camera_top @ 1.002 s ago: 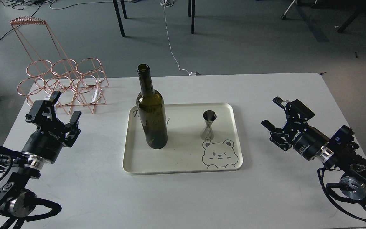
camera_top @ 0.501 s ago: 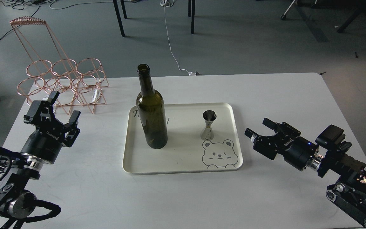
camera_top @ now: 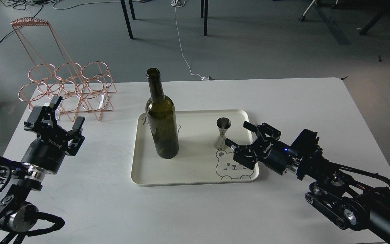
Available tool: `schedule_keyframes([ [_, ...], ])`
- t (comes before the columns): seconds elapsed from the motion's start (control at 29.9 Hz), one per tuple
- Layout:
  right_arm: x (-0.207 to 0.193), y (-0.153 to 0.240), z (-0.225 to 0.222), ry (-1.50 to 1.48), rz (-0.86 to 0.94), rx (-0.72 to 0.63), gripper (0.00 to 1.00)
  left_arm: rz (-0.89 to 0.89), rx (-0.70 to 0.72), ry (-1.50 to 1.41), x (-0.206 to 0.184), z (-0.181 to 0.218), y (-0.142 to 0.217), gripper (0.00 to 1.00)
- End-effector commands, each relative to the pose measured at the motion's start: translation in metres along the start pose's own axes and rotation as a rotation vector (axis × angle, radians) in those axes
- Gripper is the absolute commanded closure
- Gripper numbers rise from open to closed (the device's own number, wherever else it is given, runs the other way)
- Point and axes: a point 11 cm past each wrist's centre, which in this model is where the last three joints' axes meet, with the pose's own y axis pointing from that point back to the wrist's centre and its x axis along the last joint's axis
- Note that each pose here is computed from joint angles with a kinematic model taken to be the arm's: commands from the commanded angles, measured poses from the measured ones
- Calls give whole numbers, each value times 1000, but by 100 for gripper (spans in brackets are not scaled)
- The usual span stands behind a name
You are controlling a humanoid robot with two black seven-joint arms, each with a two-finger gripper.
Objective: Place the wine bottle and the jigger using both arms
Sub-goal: 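Close the right gripper around the metal jigger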
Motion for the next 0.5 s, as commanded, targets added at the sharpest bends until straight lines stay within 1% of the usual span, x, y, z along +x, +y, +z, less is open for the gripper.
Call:
schedule_keyframes([
  [0.0, -4, -15, -3, 1, -13, 6, 10, -1, -1, -2, 0, 1, 0, 2],
  [0.13, -10, -28, -8, -13, -21, 4, 12, -2, -2, -1, 0, 1, -1, 2],
  [0.27, -13, -37, -16, -29, -19, 10, 18, -1, -3, 0, 0, 1, -1, 2],
  [0.33, -15, -38, -16, -33, -24, 6, 25, 1, -3, 0, 0, 1, 0, 2],
  [0.47, -16, -37, -14, -31, -29, 0, 44, 2, -5, -2, 1, 2, 0, 2],
])
